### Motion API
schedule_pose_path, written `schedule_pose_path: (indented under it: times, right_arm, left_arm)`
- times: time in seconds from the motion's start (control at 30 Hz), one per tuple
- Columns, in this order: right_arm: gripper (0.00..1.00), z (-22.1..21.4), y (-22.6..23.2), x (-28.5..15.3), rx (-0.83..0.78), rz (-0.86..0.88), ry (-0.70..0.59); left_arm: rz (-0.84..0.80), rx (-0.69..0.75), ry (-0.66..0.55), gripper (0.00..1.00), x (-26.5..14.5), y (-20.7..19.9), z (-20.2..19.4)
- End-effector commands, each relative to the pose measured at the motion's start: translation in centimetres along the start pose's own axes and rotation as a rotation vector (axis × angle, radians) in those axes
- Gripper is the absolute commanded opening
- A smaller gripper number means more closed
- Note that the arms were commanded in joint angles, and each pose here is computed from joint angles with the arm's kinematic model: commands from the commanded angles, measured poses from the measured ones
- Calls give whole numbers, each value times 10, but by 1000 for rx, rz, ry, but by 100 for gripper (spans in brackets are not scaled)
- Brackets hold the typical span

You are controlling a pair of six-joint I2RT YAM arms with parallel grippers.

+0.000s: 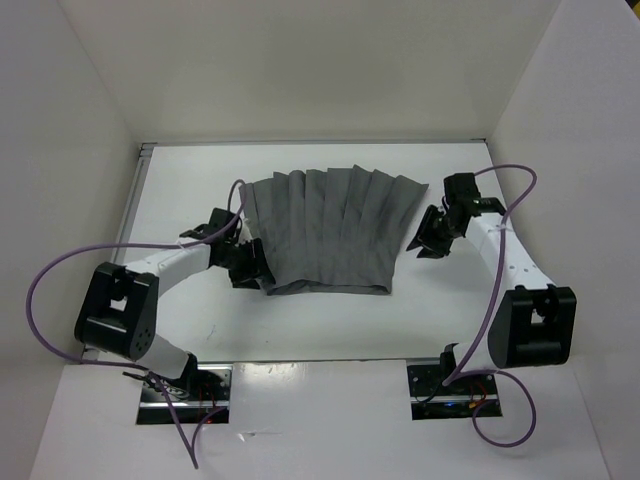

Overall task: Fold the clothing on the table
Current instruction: Fold the skirt

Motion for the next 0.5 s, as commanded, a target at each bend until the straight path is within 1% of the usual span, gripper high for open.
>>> schedule_pose_path:
  times: [0.0, 0.07, 0.23, 0.33, 0.47]
  right_arm:
    - [41, -4, 0, -9, 6, -1, -17]
    - [41, -4, 0, -9, 16, -1, -17]
    - [41, -15, 1, -4, 21, 34, 35]
    - [41, -17, 3, -2, 21, 56, 49]
    - [41, -23, 9, -3, 3, 82, 73]
  left_arm:
    - [8, 5, 54, 59, 6, 3, -17]
    - [13, -4, 70, 54, 10, 6, -24]
    - [18, -16, 102, 50, 22, 7, -37]
    - [51, -24, 87, 50, 26, 12, -34]
    - [48, -19, 70, 50, 28, 7, -28]
Point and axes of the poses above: each gripper's point midway between its finger pads, its own x axis out along the fingers, its own y axis along the line the jaws close on, z = x × y, the point moved 4 cm from there along -x, back along the fingers, and after that the axes turned 3 degrees about x, right-handed, at the moved point
